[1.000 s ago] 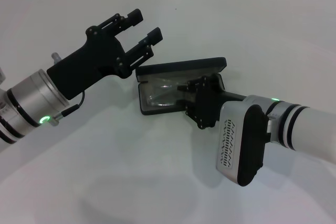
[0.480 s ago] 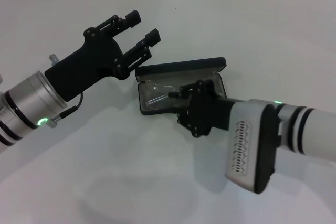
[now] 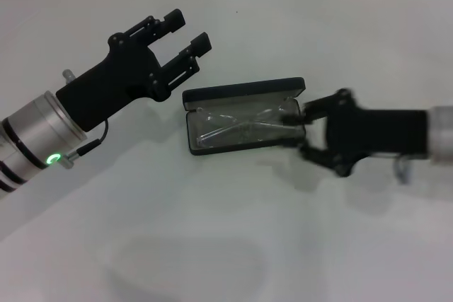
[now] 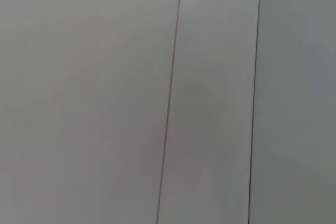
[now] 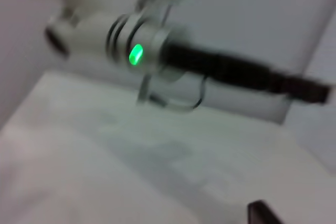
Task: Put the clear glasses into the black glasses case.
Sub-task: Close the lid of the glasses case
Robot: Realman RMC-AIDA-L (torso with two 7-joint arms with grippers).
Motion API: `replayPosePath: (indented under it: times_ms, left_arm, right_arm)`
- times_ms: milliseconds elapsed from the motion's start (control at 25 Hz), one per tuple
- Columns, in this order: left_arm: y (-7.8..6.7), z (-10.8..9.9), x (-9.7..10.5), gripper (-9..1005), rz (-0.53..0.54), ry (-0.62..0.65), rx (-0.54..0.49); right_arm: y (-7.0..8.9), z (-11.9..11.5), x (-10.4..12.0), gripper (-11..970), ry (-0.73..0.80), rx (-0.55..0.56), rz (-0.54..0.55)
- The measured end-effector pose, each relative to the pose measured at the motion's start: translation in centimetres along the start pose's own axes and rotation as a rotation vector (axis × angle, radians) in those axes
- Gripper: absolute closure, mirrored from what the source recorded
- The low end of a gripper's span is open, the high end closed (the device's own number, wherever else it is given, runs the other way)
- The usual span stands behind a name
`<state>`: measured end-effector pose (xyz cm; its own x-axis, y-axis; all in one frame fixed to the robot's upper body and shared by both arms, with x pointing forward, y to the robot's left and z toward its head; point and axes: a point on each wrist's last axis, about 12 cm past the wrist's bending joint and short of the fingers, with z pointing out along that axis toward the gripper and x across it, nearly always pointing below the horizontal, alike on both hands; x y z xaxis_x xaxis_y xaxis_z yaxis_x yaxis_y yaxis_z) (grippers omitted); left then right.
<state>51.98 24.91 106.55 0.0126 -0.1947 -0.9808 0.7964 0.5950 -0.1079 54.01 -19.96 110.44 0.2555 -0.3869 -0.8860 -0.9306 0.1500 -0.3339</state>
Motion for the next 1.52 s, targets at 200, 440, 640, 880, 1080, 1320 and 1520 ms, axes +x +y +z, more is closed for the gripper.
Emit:
replayPosePath:
  times_ms: [200, 440, 640, 880, 1080, 1320, 1520]
  left_arm:
    - [0.5, 0.7, 0.2, 329, -0.001, 0.037, -0.021]
    - [1.3, 3.3, 0.6, 324, -0.034, 0.136, -0.016]
    - [2.3, 6.2, 0.6, 321, -0.059, 0.258, -0.014]
    - [3.4, 9.7, 1.2, 317, -0.043, 0.444, -0.065]
    - [3.0, 10.3, 2.1, 313, -0.011, 0.533, -0.057]
    - [2.1, 10.6, 2.7, 309, 0.006, 0.569, -0.01]
    - [1.8, 9.3, 3.5, 305, 0.0, 0.587, -0.012]
  right_arm:
    - [-1.5, -5.1, 1.2, 671, -0.174, 0.034, 0.165]
    - [-2.1, -7.9, 1.7, 664, -0.272, 0.071, 0.257]
    - [-1.5, -9.4, 1.7, 658, -0.284, 0.071, 0.236]
    - [-1.5, -11.9, 1.9, 432, -0.326, 0.194, 0.232]
    - [-1.4, -12.2, 2.0, 240, -0.333, 0.23, 0.216]
    - [-1.6, -12.3, 2.1, 233, -0.325, 0.234, 0.207]
    - [-1.7, -12.2, 2.2, 233, -0.317, 0.244, 0.191]
